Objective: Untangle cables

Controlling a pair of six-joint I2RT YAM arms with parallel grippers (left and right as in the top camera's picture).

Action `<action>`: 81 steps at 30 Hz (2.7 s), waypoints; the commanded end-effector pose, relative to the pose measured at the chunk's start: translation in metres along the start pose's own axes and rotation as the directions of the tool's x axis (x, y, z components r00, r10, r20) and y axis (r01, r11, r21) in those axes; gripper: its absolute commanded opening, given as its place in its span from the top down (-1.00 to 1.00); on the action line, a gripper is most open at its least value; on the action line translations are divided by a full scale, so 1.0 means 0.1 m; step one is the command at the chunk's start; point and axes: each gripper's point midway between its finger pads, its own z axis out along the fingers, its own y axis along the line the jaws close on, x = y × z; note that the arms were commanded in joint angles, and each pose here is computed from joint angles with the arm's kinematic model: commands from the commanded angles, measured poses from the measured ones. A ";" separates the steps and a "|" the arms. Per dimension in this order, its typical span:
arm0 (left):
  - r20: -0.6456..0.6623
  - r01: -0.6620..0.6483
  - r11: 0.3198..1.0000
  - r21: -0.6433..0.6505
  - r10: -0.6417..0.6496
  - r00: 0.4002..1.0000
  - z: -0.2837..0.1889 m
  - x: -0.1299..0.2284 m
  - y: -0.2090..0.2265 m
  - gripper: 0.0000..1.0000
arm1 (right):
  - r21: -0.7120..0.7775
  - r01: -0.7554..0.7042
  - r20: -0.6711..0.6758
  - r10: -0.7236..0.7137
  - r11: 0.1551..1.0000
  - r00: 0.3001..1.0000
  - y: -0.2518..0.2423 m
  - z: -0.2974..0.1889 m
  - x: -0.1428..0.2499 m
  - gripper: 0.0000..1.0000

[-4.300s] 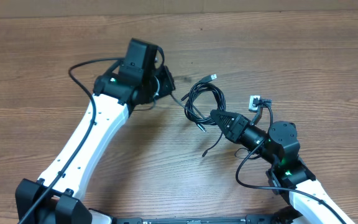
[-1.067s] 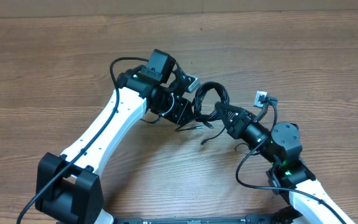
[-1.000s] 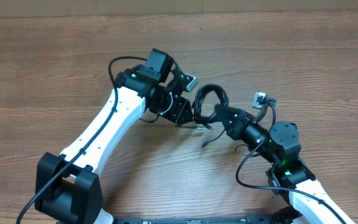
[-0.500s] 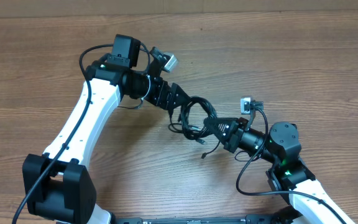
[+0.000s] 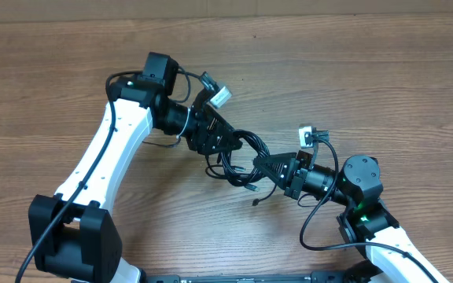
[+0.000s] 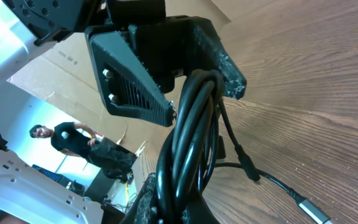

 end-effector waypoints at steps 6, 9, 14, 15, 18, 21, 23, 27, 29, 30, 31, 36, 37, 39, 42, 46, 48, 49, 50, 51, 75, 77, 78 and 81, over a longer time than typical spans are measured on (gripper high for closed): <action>0.021 -0.112 0.991 0.071 0.110 0.994 0.08 -0.08 -0.17 -0.01 | -0.063 0.037 0.016 -0.036 0.997 0.999 0.17 -0.01 -0.07 0.93; 0.018 -0.117 0.990 0.083 0.116 0.993 0.12 -0.08 -0.21 0.27 | -0.063 0.037 0.016 -0.036 0.997 0.999 0.17 -0.01 -0.07 0.92; 0.021 -0.118 0.989 0.092 0.117 0.993 0.13 -0.08 -0.23 0.91 | -0.049 0.032 0.023 -0.031 0.998 0.999 0.14 -0.01 -0.08 0.92; 0.023 -0.117 0.989 0.090 0.115 0.993 0.12 -0.09 -0.22 0.91 | -0.034 0.024 0.029 -0.023 0.999 0.999 0.11 -0.01 -0.09 0.91; 0.037 -0.117 0.990 0.076 0.114 0.993 0.07 -0.10 -0.17 0.92 | 0.059 -0.032 0.055 0.029 0.998 0.998 -0.10 -0.01 -0.10 0.75; 0.063 -0.062 0.997 0.050 0.058 0.996 -0.02 -0.16 -0.07 0.92 | 0.195 -0.110 0.092 0.093 0.975 0.991 -0.40 -0.05 -0.07 0.58; 0.087 -0.002 0.999 0.032 -0.001 0.996 -0.08 -0.22 0.01 0.92 | 0.281 -0.156 0.113 0.129 0.947 0.985 -0.59 -0.10 -0.03 0.31; 0.138 0.112 0.993 -0.036 -0.106 0.985 -0.21 -0.33 0.23 0.92 | 0.311 -0.178 0.119 0.148 0.934 0.982 -0.66 -0.12 0.00 0.15; 0.159 0.182 0.980 -0.081 -0.168 0.973 -0.24 -0.38 0.35 0.92 | 0.307 -0.195 0.121 0.165 0.932 0.979 -0.65 -0.11 0.01 0.10; 0.172 0.221 0.970 -0.102 -0.202 0.964 -0.25 -0.41 0.41 0.91 | 0.300 -0.224 0.127 0.193 0.927 0.973 -0.64 -0.11 0.01 0.08; 0.183 0.247 0.962 -0.115 -0.224 0.957 -0.26 -0.43 0.44 0.92 | 0.289 -0.247 0.131 0.218 0.925 0.967 -0.63 -0.11 0.01 0.07; 0.249 0.418 0.884 -0.210 -0.365 0.897 -0.31 -0.47 0.69 0.92 | 0.150 -0.304 0.089 0.293 0.941 0.952 -0.34 -0.03 -0.01 -0.14; 0.258 0.445 0.868 -0.220 -0.388 0.885 -0.32 -0.46 0.72 0.92 | 0.143 -0.317 0.090 0.307 0.937 0.948 -0.33 -0.03 -0.02 -0.15; 0.275 0.486 0.844 -0.227 -0.424 0.863 -0.33 -0.46 0.75 0.92 | 0.141 -0.348 0.097 0.337 0.927 0.937 -0.33 -0.03 -0.02 -0.24; 0.276 0.488 0.843 -0.227 -0.425 0.862 -0.33 -0.47 0.75 0.91 | 0.138 -0.349 0.097 0.338 0.927 0.936 -0.33 -0.03 -0.02 -0.41; 0.275 0.490 0.841 -0.227 -0.428 0.861 -0.33 -0.46 0.75 0.92 | 0.147 -0.358 0.093 0.347 0.922 0.933 -0.34 -0.03 0.00 -1.00; 0.275 0.491 0.841 -0.227 -0.428 0.861 -0.33 -0.46 0.75 0.92 | 0.174 -0.386 0.074 0.378 0.906 0.923 -0.40 -0.04 0.08 -1.00; 0.275 0.491 0.841 -0.227 -0.428 0.861 -0.33 -0.46 0.75 0.92 | 0.189 -0.399 0.069 0.393 0.897 0.917 -0.43 -0.05 0.12 -1.00; 0.275 0.490 0.842 -0.227 -0.427 0.861 -0.33 -0.46 0.75 0.92 | 0.203 -0.412 0.060 0.409 0.888 0.911 -0.45 -0.06 0.17 -1.00; 0.276 0.488 0.843 -0.227 -0.425 0.862 -0.33 -0.46 0.75 0.91 | 0.219 -0.429 0.048 0.429 0.877 0.902 -0.48 -0.06 0.22 -1.00; 0.337 0.605 0.770 -0.203 -0.525 0.781 -0.36 -0.52 0.81 0.92 | 0.150 -0.504 0.141 0.486 0.851 0.863 -0.40 -0.04 -0.01 -0.33; 0.338 0.592 0.780 -0.202 -0.512 0.790 -0.34 -0.55 0.80 0.92 | 0.152 -0.533 0.167 0.510 0.832 0.844 -0.43 -0.05 -0.04 -0.27; 0.333 0.577 0.792 -0.198 -0.499 0.800 -0.32 -0.57 0.78 0.91 | 0.153 -0.540 0.180 0.514 0.828 0.839 -0.44 -0.05 -0.05 -0.27; 0.290 0.487 0.857 -0.168 -0.430 0.855 -0.19 -0.64 0.63 0.91 | 0.152 -0.523 0.206 0.490 0.839 0.847 -0.41 0.00 -0.07 -0.23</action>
